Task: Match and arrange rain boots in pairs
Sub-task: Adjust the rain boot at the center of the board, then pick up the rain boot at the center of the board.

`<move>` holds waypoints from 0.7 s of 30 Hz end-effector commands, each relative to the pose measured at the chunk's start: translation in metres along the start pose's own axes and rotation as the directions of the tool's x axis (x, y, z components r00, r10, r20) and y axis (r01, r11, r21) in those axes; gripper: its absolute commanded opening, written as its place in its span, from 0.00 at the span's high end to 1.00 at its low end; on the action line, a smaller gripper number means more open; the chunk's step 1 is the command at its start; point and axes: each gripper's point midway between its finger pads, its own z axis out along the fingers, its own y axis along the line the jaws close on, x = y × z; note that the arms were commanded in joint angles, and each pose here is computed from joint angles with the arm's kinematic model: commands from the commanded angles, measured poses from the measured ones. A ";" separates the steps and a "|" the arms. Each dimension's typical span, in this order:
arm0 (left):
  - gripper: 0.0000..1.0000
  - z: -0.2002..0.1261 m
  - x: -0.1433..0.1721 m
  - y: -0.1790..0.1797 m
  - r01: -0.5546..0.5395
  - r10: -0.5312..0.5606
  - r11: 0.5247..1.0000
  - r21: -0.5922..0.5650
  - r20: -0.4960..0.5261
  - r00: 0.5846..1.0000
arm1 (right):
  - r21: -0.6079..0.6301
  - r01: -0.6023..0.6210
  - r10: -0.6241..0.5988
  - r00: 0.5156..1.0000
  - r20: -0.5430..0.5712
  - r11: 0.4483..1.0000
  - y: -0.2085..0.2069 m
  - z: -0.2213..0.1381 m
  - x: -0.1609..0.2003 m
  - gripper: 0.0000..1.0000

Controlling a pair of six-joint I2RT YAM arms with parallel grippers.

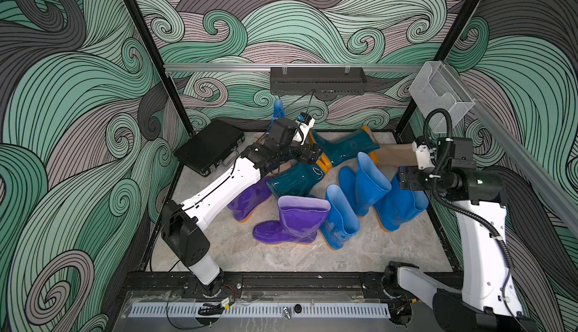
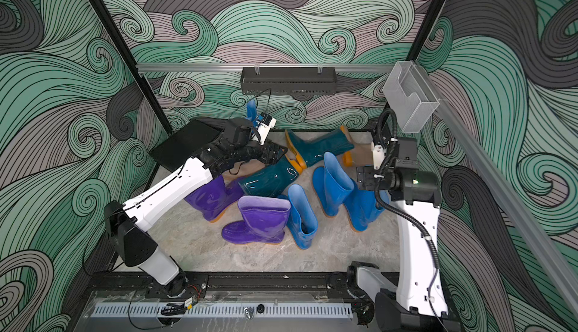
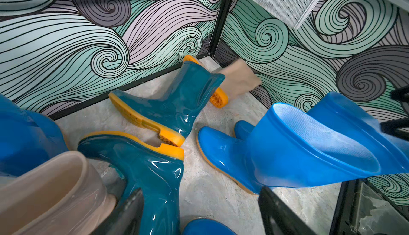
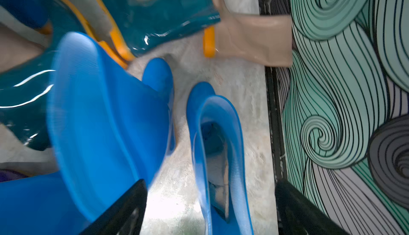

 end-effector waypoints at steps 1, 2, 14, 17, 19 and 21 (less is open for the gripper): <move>0.17 -0.018 -0.006 -0.007 -0.054 0.054 0.998 0.029 0.012 0.998 | -0.137 0.034 -0.030 0.999 0.030 0.990 0.035 -0.003 -0.014 0.08; 0.17 -0.019 -0.004 -0.009 -0.061 0.061 0.997 0.043 0.009 0.998 | -0.131 0.052 -0.049 0.999 0.024 0.990 0.039 -0.001 -0.013 0.08; 0.17 -0.032 -0.009 0.018 -0.023 0.025 0.998 -0.067 0.033 0.999 | -0.250 0.227 -0.249 0.967 -0.061 0.941 0.105 -0.008 0.006 0.09; 0.17 -0.040 -0.013 0.037 0.039 -0.032 0.993 -0.115 0.063 0.997 | -0.342 0.225 -0.274 0.956 -0.103 0.912 0.125 -0.022 0.022 0.09; 0.17 -0.047 -0.017 0.051 0.080 -0.068 0.983 -0.163 0.082 0.994 | -0.389 0.249 -0.323 0.936 -0.137 0.887 0.141 -0.028 0.036 0.09; 0.17 -0.054 -0.019 0.063 0.110 -0.091 0.973 -0.201 0.100 0.991 | -0.413 0.256 -0.345 0.926 -0.156 0.874 0.152 -0.029 0.045 0.09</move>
